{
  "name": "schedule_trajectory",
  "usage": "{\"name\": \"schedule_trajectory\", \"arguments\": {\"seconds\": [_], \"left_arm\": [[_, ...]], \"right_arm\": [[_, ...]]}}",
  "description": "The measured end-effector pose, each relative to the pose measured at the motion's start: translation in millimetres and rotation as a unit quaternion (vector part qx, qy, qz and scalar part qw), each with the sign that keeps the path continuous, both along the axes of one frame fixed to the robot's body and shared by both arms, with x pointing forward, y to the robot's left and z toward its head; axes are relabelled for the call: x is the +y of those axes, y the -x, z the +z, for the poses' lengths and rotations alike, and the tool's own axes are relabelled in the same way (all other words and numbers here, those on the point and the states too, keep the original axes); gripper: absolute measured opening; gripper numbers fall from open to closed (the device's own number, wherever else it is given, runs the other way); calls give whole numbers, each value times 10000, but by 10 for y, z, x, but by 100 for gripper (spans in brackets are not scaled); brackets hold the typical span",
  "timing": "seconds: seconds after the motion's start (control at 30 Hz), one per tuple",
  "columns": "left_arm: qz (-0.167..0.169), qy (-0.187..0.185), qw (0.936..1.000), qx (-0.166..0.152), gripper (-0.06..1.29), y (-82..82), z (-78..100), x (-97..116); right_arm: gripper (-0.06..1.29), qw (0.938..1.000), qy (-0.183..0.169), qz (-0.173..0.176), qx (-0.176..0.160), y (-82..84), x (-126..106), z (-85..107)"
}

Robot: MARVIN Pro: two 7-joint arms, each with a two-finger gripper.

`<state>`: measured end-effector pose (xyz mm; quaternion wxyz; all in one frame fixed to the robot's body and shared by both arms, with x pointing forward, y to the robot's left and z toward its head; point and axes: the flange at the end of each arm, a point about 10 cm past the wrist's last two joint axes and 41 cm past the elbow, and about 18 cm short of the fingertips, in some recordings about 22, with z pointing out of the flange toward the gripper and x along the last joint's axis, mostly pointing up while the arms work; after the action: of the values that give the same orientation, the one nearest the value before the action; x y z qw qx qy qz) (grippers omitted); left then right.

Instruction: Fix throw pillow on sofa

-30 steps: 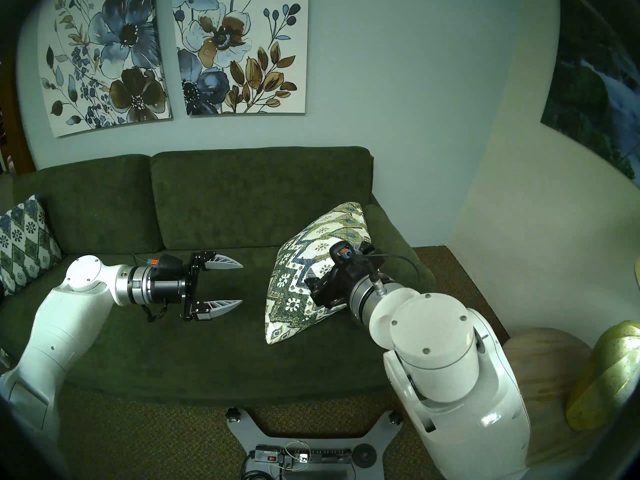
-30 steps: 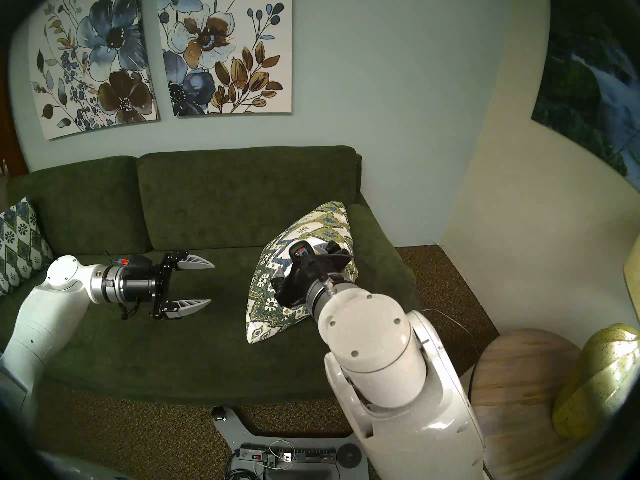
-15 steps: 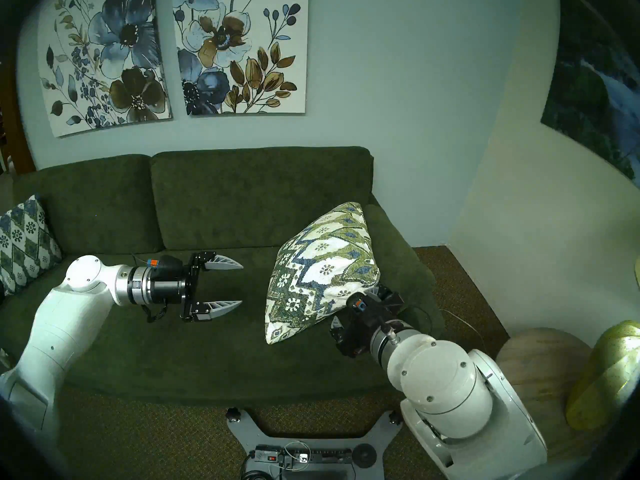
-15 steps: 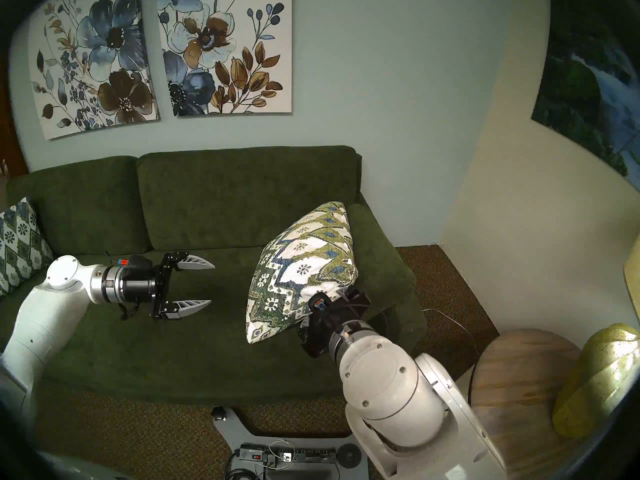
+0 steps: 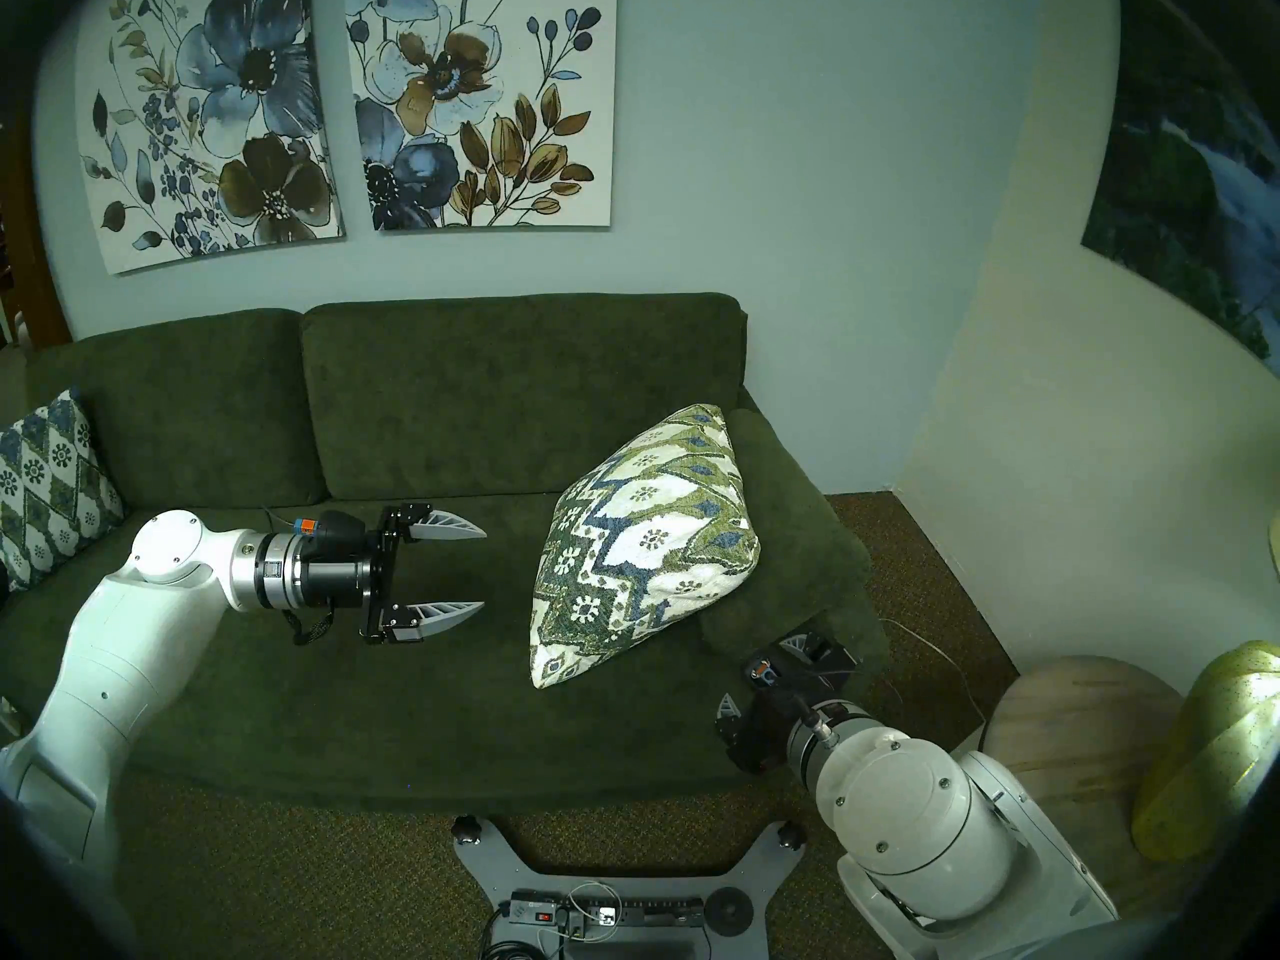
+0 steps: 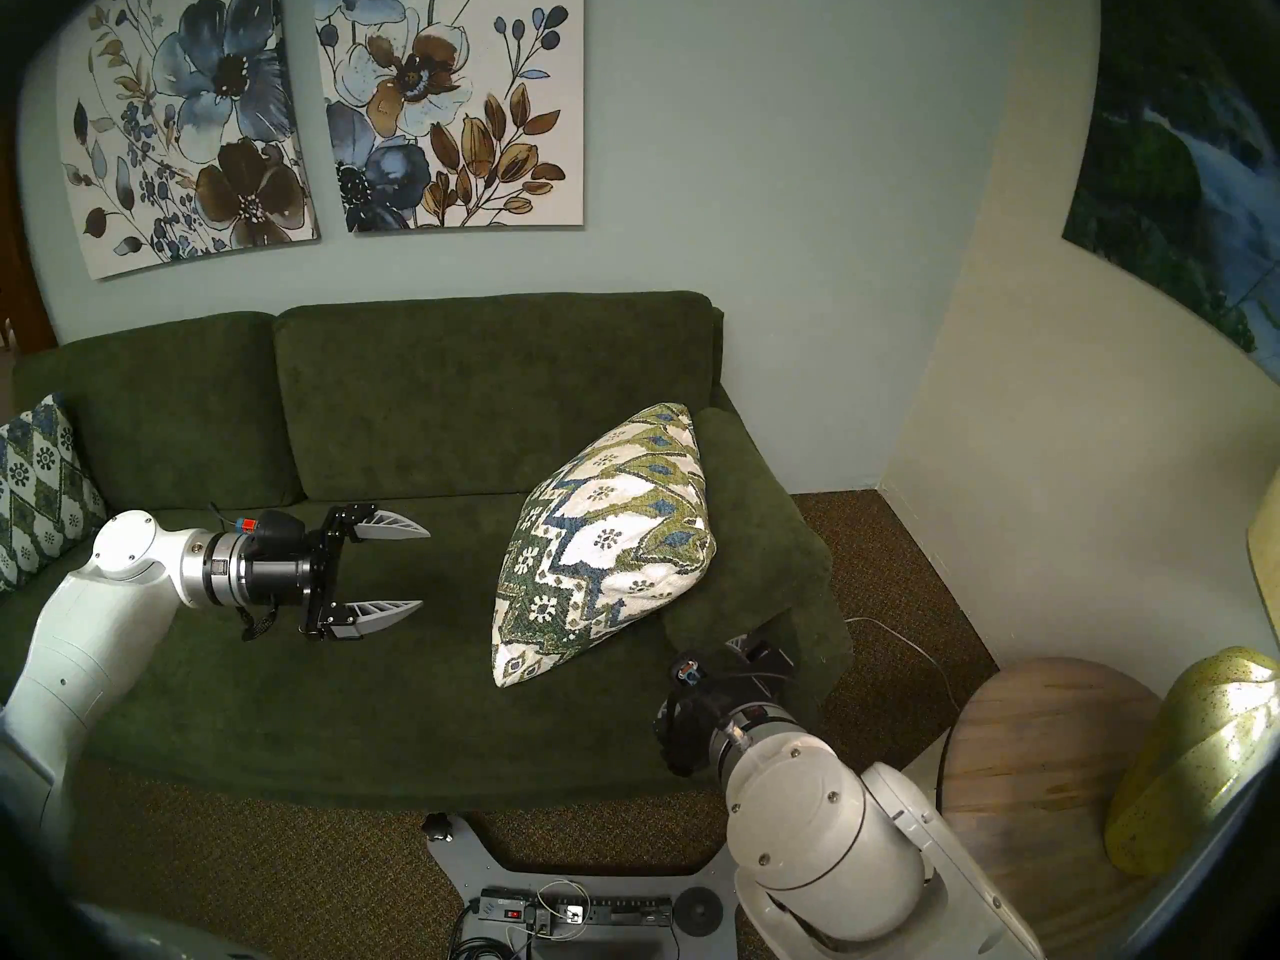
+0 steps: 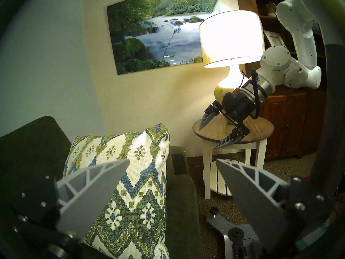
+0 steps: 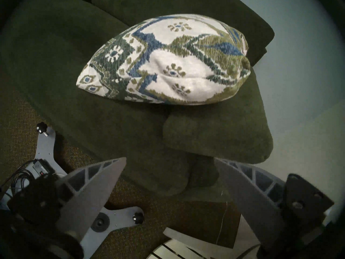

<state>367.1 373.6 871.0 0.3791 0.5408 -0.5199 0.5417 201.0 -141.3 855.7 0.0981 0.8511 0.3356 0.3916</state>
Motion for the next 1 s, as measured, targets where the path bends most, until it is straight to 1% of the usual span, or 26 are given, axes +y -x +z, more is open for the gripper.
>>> {"name": "schedule_trajectory", "arguments": {"seconds": [0.13,0.23,0.3,0.37,0.43,0.47,0.53,0.6,0.7,1.0], "left_arm": [[3,6,10000,18,126,0,1,1],[6,14,10000,35,126,0,2,1],[8,21,10000,48,126,-1,4,1],[9,23,10000,52,126,-1,4,1],[11,29,10000,59,126,-1,5,1],[13,36,10000,66,126,-1,6,1],[14,41,10000,70,126,-2,7,1],[19,56,10000,77,126,-3,10,2],[26,79,9999,83,126,-6,12,3],[66,158,9998,117,126,-19,-5,15]], "right_arm": [[121,9996,-187,-197,88,54,-67,-52],[121,9985,-455,-289,55,77,-76,-66],[121,9966,-752,-340,-16,86,-59,-62],[121,9957,-853,-349,-51,87,-51,-58],[121,9937,-1052,-367,-120,91,-35,-50],[121,9914,-1233,-398,-163,94,-26,-43],[121,9899,-1341,-420,-193,97,-23,-39],[121,9862,-1562,-472,-273,108,-22,-33],[121,9819,-1777,-558,-348,137,-37,-37],[121,9730,-2099,-727,-622,276,-92,-72]]}}
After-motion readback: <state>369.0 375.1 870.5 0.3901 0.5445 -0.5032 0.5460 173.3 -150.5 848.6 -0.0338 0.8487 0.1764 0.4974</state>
